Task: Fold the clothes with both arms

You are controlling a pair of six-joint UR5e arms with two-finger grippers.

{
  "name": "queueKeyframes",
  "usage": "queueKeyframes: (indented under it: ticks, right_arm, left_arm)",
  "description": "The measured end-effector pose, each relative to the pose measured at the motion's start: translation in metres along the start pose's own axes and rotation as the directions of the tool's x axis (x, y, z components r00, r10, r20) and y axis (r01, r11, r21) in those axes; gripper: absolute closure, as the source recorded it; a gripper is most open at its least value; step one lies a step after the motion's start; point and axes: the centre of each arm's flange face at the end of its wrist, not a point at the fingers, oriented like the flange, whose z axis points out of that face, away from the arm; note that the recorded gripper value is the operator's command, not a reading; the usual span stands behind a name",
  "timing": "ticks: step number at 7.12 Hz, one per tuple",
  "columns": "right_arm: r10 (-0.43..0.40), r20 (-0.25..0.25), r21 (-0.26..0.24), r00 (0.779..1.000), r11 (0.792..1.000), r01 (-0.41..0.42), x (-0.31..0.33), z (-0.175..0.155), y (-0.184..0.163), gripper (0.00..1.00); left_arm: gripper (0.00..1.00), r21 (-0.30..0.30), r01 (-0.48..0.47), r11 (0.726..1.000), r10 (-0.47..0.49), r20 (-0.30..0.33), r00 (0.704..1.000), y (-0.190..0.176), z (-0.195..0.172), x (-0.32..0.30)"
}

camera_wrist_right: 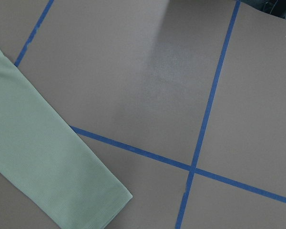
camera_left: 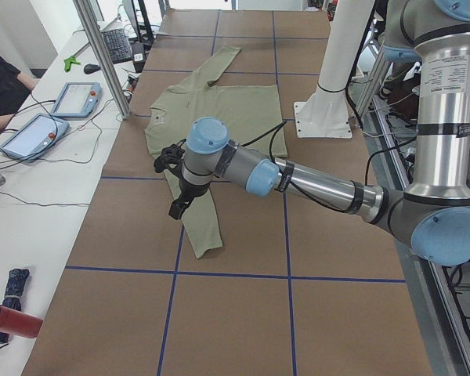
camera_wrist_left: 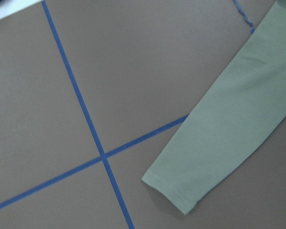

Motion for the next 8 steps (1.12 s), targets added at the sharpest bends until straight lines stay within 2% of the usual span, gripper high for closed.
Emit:
queueKeyframes:
  ticks: [2,3,4,5,6,8]
  right_arm:
    - [0.128,0.048,0.029,0.991,0.991,-0.129,-0.019,0.004,-0.014,0.00]
    - [0.215,0.077,0.047,0.974,0.975,-0.219,-0.035,0.017,-0.012,0.00]
    - [0.286,0.098,0.080,0.953,0.952,-0.294,-0.050,0.040,0.003,0.00]
    - [0.322,0.108,0.121,0.941,0.935,-0.333,-0.056,0.072,0.026,0.06]
    - [0.331,0.121,0.152,0.936,0.926,-0.347,-0.048,0.109,0.051,0.19]
    - [0.358,0.145,0.181,0.922,0.907,-0.381,-0.040,0.158,0.081,0.21]
  left_arm:
    - [0.00,0.022,-0.020,1.000,0.020,0.004,1.000,-0.007,-0.001,-0.001]
    - [0.00,0.024,-0.022,0.999,0.022,0.004,1.000,-0.007,-0.001,-0.001]
    - [0.00,0.025,-0.023,0.999,0.023,0.004,1.000,-0.007,-0.001,-0.001]
    - [0.00,0.025,-0.024,0.999,0.023,0.003,1.000,-0.007,-0.001,-0.001]
    - [0.00,0.025,-0.023,0.999,0.023,0.003,1.000,-0.007,-0.001,-0.001]
    - [0.00,0.024,-0.023,0.999,0.022,0.002,1.000,-0.003,-0.002,0.000]
